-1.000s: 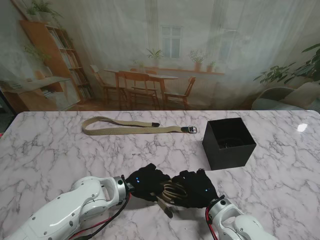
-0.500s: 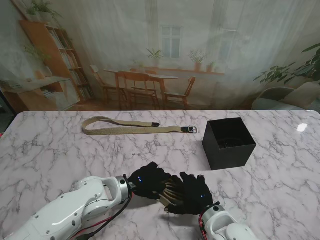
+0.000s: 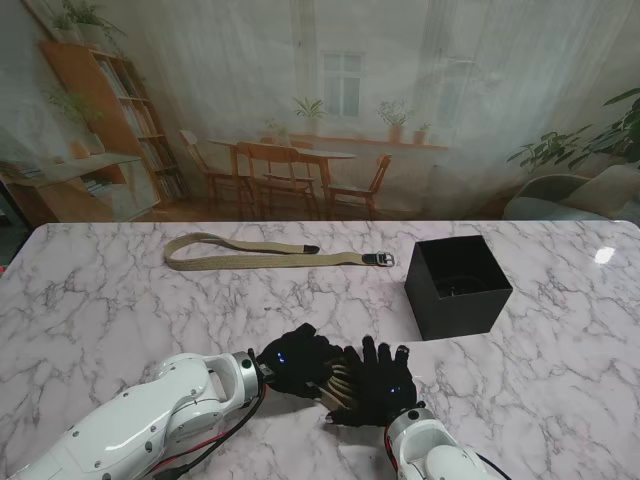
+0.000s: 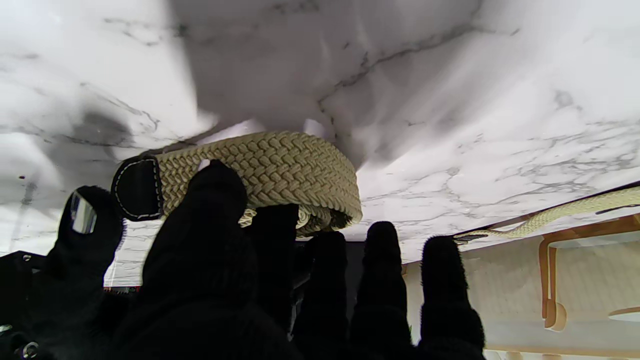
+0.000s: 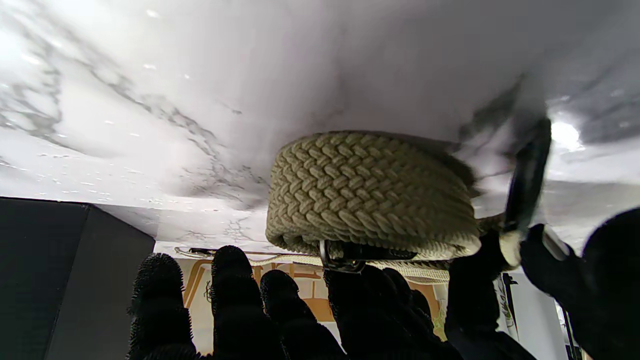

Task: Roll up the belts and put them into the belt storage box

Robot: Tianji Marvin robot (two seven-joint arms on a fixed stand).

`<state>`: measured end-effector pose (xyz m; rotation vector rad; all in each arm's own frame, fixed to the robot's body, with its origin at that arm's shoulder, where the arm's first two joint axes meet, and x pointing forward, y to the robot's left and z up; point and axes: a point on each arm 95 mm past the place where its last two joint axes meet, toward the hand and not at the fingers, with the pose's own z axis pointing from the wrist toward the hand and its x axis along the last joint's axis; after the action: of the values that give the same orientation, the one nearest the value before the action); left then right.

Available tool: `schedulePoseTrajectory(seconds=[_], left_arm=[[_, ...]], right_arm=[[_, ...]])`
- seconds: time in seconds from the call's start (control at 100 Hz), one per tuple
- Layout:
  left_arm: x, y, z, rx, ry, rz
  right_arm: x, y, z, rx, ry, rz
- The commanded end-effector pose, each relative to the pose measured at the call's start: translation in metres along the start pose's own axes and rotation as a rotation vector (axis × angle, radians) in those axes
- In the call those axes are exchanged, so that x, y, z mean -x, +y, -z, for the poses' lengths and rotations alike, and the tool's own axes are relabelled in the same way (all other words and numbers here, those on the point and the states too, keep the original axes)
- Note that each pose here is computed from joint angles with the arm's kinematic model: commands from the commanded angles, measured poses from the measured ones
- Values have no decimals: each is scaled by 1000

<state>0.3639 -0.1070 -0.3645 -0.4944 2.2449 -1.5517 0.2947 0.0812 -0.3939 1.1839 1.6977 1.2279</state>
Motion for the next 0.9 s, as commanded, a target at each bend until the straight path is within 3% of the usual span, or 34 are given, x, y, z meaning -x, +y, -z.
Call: schedulePoseTrajectory(seconds=[0.0,0.31,0.59,0.89], left_arm=[[-1,1,-1,14,4,4],[0,2,1,17,3,8],[2,4,6,22,-1,14],[1,1,14,-23,-11,36]], right_arm=[[-1,-4,-2,-24,-8,6],[-3,-7,-4,-38,-15,-1],[0,-9,-5,-7,4,-13],[1,-11,-6,2,-2,-8]])
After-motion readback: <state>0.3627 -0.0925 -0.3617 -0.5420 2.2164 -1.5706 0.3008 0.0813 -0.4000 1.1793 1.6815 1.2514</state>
